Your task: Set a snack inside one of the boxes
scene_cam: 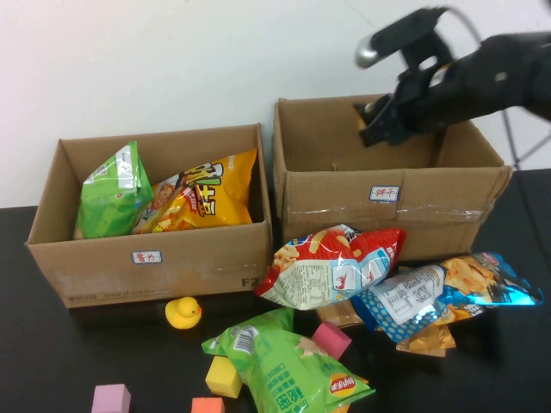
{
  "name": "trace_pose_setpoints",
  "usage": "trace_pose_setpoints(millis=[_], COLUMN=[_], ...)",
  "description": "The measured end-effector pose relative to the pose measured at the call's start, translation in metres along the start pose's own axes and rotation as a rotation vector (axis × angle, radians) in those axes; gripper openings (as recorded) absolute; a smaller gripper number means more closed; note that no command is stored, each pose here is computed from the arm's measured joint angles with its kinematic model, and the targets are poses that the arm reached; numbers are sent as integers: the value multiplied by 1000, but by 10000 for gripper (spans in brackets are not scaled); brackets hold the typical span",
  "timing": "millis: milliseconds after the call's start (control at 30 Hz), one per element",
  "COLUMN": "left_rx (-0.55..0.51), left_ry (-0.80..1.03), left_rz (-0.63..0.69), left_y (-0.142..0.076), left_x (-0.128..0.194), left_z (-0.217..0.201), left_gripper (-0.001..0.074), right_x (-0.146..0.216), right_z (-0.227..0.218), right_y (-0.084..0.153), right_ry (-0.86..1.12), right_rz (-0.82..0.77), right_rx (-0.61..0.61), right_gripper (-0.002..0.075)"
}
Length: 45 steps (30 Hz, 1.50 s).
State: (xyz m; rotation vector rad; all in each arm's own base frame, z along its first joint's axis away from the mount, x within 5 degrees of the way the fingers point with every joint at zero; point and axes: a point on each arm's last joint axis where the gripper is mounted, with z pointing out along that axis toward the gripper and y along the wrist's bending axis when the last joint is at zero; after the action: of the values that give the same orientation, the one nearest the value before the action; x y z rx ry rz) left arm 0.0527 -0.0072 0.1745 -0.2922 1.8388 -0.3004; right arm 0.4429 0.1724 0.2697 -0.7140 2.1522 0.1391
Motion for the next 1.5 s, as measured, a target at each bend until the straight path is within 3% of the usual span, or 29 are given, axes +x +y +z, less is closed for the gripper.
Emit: trace_pose_setpoints(millis=[200,300,400,567,600,833,1100,1500], left_rx=[0,0,0,0,0,0,0,0], left_ry=[0,0,0,0,0,0,0,0], left_rz=[0,0,0,0,0,0,0,0], left_y=[0,0,0,0,0,0,0,0], left_x=[0,0,0,0,0,0,0,0], left_z=[0,0,0,0,0,0,0,0], left_gripper=[-3,-3,-3,-3,-3,-3,-3,-3], right_x=[9,1,-14,-48,-58,-59,10,156], right_z=[37,29,3,-68,-99,-179,-266,-304], right_y=[1,0,-1,-4,-5,8,42,78], right_ry=[94,107,91,-7,-44,-138,-329,-312], right_rz=[14,19,12,2,2,-28,-35,-60], right_rx=[-39,-50,-54,-36,-28,-73,-135,-94], right_gripper=[461,472,401,119,50,3,-1,-1])
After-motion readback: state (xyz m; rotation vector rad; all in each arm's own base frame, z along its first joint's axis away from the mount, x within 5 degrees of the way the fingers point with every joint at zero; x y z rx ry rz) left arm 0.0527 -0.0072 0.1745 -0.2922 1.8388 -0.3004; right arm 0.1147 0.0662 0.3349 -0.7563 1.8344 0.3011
